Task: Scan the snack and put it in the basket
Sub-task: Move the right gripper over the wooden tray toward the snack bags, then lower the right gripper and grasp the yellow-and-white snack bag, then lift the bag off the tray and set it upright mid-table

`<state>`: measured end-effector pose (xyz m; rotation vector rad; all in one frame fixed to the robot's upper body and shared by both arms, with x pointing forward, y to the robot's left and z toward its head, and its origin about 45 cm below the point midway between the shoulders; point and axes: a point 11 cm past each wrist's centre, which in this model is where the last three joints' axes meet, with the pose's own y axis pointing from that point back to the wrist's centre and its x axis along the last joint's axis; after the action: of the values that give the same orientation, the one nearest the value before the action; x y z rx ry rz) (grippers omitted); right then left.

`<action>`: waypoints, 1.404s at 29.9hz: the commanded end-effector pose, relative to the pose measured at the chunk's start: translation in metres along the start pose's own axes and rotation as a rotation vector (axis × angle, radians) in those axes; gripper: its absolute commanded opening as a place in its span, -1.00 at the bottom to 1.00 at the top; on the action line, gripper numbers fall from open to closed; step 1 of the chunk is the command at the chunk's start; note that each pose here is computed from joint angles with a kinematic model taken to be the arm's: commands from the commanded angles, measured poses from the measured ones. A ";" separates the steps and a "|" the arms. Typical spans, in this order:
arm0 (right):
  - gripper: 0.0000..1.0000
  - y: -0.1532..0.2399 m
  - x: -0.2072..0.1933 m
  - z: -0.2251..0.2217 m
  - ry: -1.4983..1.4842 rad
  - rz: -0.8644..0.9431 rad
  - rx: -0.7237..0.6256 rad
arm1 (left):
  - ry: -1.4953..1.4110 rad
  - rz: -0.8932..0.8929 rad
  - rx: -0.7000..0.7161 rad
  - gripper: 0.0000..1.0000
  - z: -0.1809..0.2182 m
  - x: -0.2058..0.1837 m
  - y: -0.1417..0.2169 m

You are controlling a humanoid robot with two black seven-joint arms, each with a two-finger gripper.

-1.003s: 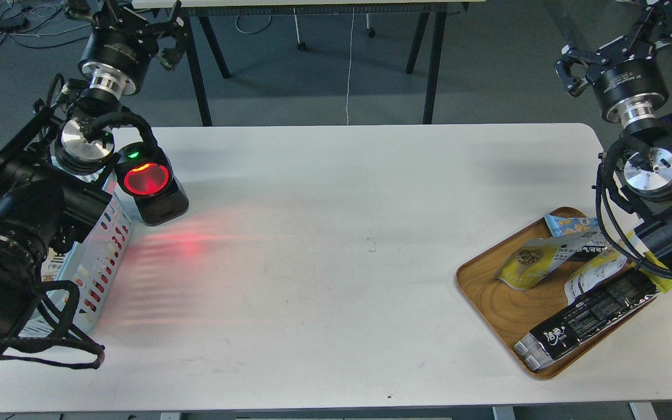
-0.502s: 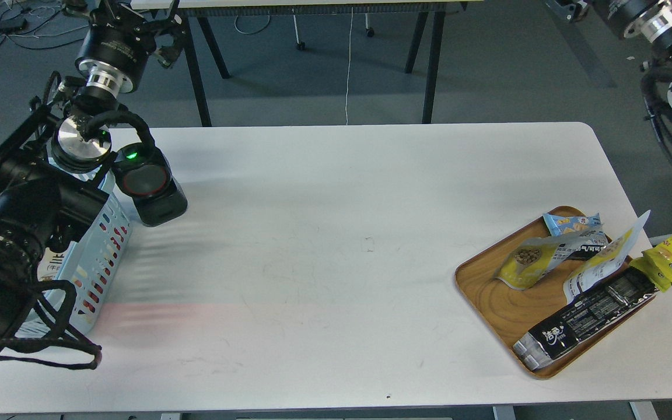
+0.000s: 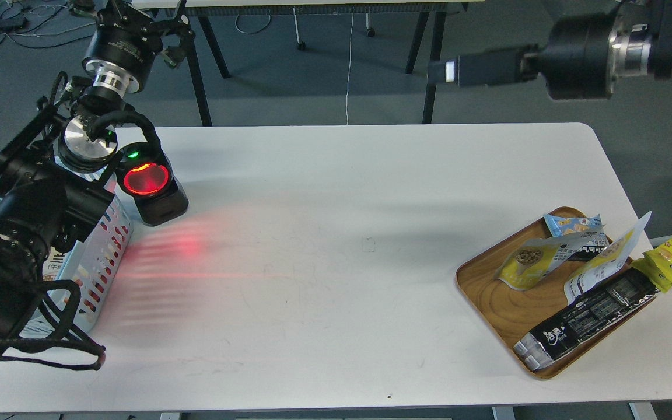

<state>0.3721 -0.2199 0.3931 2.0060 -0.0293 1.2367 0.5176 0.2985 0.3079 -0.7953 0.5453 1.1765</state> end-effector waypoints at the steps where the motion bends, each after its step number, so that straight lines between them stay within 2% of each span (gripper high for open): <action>1: 0.86 -0.002 -0.043 -0.007 0.188 -0.199 -0.014 | 0.000 0.001 0.000 0.99 0.000 0.000 0.000; 4: 0.81 0.001 -0.074 0.005 0.317 -0.345 -0.046 | 0.000 0.001 0.000 0.99 0.000 0.001 0.000; 9: 0.51 0.010 -0.127 0.028 0.421 -0.553 -0.072 | -0.002 0.009 0.002 0.99 -0.001 0.004 0.003; 14: 0.26 0.013 -0.152 0.048 0.436 -0.620 -0.096 | -0.002 0.010 0.003 0.99 -0.001 0.005 0.003; 18: 0.06 0.018 -0.162 0.067 0.418 -0.646 -0.142 | -0.003 0.013 0.005 0.99 -0.002 0.006 0.004; 25: -0.47 0.014 -0.157 0.078 0.431 -0.651 -0.168 | -0.004 0.009 0.007 0.99 -0.002 0.004 0.003; 30: -1.00 0.016 -0.155 0.086 0.431 -0.654 -0.193 | -0.004 0.007 0.005 0.99 -0.001 0.003 0.002; 36: -1.00 0.011 -0.143 0.084 0.468 -0.611 -0.182 | -0.005 0.007 0.005 0.99 -0.001 0.003 0.001; 42: -1.00 -0.004 -0.076 0.057 0.571 -0.466 -0.167 | -0.006 0.006 0.003 0.99 0.000 0.002 0.001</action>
<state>0.3665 -0.3033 0.2910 1.3657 0.5977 1.3026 0.5172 0.2994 0.3056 -0.7873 0.5461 1.1816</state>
